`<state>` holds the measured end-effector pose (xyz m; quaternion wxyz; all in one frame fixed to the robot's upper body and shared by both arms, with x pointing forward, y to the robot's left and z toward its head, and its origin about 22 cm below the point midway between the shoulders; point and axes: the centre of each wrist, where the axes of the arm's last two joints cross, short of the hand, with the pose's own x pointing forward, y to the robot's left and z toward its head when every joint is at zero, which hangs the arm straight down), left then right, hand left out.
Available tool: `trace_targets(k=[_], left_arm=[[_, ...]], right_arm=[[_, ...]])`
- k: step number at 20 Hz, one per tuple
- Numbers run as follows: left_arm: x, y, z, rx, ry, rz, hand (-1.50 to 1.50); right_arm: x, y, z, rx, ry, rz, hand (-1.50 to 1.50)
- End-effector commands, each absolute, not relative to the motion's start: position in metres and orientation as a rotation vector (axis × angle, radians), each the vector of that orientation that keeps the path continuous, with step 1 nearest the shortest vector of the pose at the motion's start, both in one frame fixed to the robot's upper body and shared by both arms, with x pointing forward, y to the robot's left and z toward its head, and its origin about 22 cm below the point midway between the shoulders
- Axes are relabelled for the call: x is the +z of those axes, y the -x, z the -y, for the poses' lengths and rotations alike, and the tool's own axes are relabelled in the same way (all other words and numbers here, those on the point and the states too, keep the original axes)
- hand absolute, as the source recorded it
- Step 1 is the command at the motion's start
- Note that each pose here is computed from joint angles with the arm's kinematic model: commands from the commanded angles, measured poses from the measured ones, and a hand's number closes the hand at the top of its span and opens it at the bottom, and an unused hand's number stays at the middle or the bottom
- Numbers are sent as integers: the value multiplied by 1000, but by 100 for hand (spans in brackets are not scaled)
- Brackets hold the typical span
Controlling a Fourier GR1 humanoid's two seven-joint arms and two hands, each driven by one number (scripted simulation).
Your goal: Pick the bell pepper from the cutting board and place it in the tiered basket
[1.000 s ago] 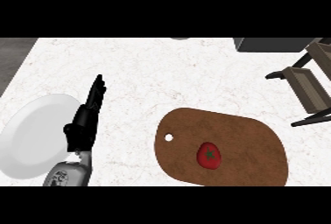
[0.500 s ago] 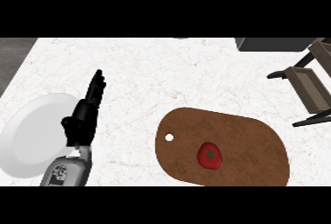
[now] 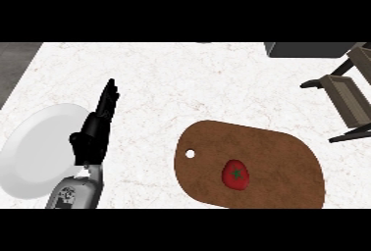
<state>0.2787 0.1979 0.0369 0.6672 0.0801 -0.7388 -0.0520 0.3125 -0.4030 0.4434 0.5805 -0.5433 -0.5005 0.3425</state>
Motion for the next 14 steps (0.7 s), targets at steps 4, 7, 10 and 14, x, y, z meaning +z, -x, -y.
trace_targets(k=[4,7,10,14], left_arm=[[38,-273,-213,-113,-207,1676,0],[33,-281,-198,-126,-180,1684,0],[30,-281,-207,-120,-189,1669,0],[30,-274,-199,-125,-183,1673,0]], right_arm=[[417,-345,423,595,1063,1191,-150],[418,-345,428,527,957,1254,-150],[417,-336,449,383,933,1339,-150],[447,-303,475,151,934,1393,-150]])
